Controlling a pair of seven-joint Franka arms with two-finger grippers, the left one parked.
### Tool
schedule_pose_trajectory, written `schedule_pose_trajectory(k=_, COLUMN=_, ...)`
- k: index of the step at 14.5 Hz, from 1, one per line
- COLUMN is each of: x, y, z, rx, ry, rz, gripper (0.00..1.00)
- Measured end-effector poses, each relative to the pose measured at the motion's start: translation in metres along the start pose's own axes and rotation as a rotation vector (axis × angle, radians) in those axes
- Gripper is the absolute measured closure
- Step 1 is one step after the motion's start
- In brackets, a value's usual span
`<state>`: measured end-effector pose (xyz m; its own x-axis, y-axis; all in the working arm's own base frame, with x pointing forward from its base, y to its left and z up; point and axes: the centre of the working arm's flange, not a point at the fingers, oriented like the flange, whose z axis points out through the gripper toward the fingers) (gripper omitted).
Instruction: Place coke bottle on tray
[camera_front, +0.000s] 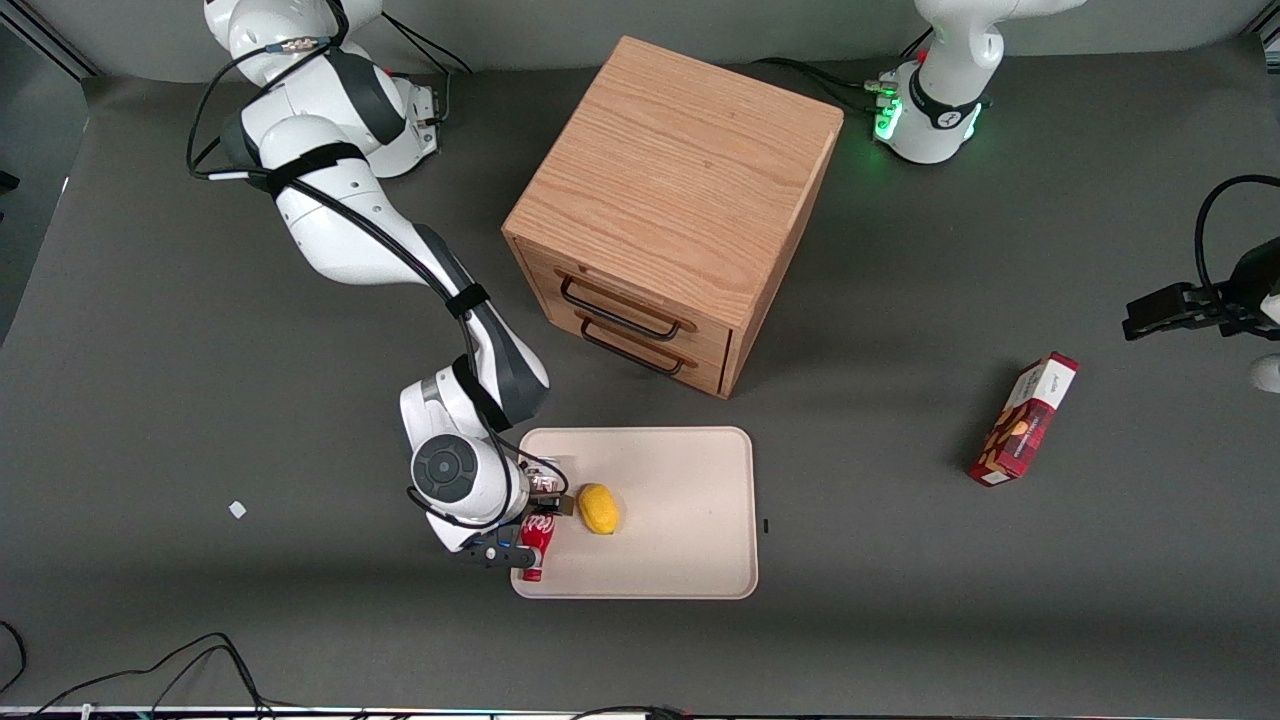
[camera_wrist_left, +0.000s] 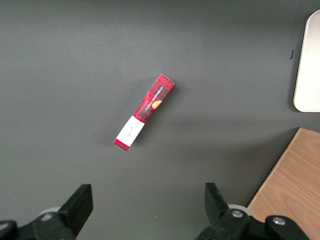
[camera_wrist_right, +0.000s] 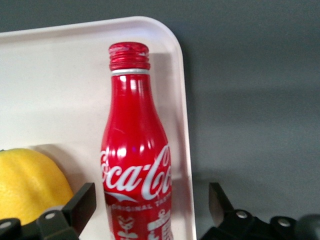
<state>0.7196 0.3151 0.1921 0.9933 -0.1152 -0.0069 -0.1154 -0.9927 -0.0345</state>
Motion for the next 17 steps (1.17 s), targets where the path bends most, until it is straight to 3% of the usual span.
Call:
schedule_pose_trajectory(k=12, x=0.006, y=0.004, z=-0.010, rx=-0.001, ry=0.013, rz=0.007, gripper=0.00)
schedule_pose_trajectory(k=15, x=0.015, y=0.016, z=-0.046, rx=-0.008, ry=0.011, rz=0.028, gripper=0.00)
schedule_pose_trajectory(k=17, x=0.022, y=0.040, z=-0.080, rx=-0.025, ry=-0.017, rz=0.059, gripper=0.00)
